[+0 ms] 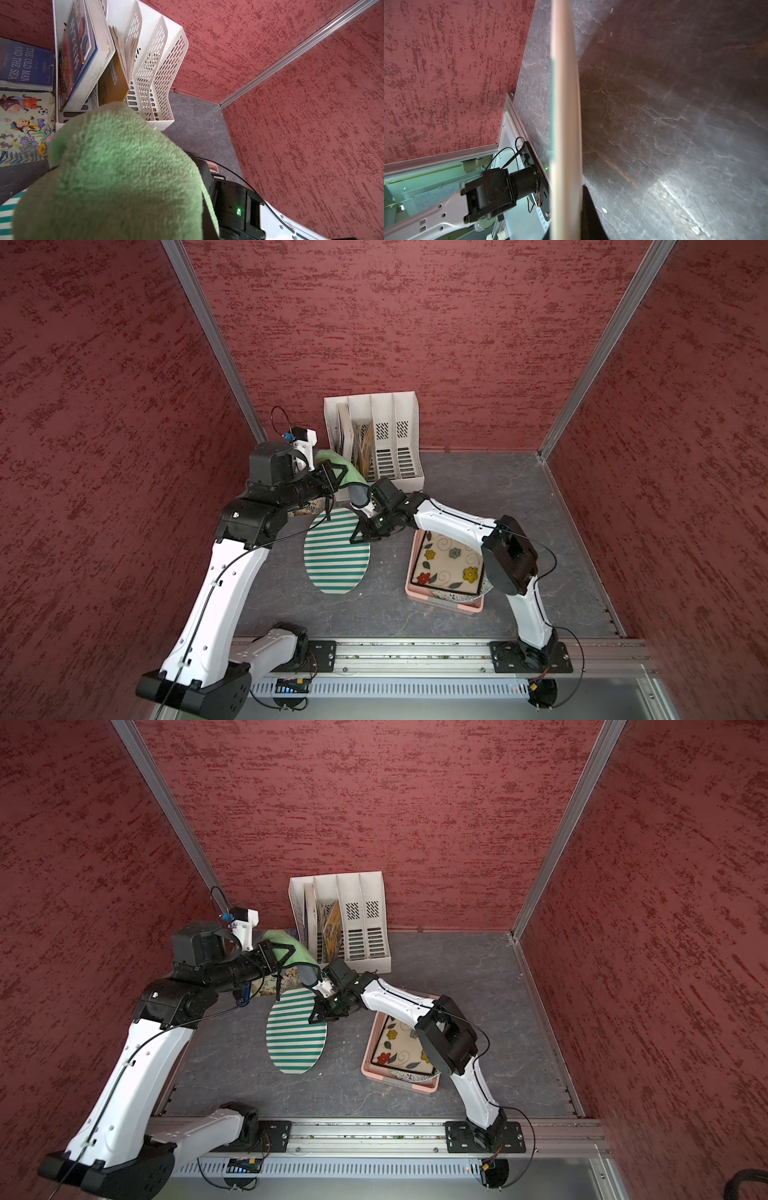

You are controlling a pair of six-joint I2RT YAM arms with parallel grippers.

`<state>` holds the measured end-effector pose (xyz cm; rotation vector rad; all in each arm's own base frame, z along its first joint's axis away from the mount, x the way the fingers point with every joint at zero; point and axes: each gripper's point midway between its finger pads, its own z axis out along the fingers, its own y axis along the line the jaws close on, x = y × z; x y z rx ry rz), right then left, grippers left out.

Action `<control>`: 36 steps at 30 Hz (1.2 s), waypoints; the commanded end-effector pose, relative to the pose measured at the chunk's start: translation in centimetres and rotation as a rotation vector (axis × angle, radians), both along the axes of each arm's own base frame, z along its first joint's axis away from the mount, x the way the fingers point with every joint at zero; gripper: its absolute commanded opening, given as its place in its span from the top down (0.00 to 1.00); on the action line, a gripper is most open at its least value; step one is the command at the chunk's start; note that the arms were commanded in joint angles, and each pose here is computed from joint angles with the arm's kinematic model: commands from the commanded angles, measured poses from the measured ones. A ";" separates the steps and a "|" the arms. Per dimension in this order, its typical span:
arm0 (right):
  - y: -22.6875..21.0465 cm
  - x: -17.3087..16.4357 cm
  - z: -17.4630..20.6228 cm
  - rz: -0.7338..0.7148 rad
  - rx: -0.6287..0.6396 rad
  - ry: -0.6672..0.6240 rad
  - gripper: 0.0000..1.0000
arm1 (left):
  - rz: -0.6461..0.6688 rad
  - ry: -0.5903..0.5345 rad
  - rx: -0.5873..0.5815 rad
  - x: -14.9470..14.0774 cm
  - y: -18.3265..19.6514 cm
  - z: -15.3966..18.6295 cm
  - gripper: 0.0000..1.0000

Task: Wipe the wet plate dry
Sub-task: Place the plate at the center of the board.

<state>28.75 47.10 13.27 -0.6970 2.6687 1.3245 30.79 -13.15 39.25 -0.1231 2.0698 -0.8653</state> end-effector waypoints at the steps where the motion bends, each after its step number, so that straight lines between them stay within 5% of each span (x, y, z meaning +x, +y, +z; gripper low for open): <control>1: -0.2 1.6 -0.9 -0.017 -0.031 -0.074 1.00 | -0.012 -0.013 -0.011 0.2 -0.2 0.2 1.00; 5: -1.7 2.0 -4.7 -0.067 -0.144 -0.043 0.98 | -0.012 -0.015 -0.021 0.2 -0.2 0.2 1.00; 10: -5.4 3.3 -8.9 -0.151 -0.349 -0.046 0.75 | -0.007 -0.006 -0.034 0.3 -0.3 -0.2 1.00; 17: -5.8 3.7 -9.4 -0.140 -0.364 -0.042 0.60 | 0.002 -0.001 -0.048 0.5 -0.3 -0.7 1.00; 26: -5.8 6.4 -2.1 -0.199 -0.258 -0.178 0.36 | -0.004 0.015 -0.047 0.9 -0.3 -1.3 1.00; 30: -7.3 8.0 2.3 -0.253 -0.203 -0.229 0.35 | -0.014 0.018 -0.054 1.1 -0.5 -1.4 1.00; 36: -16.5 9.8 8.0 -0.466 -0.213 -0.266 0.37 | -0.074 0.069 -0.087 1.3 -2.5 -3.9 1.00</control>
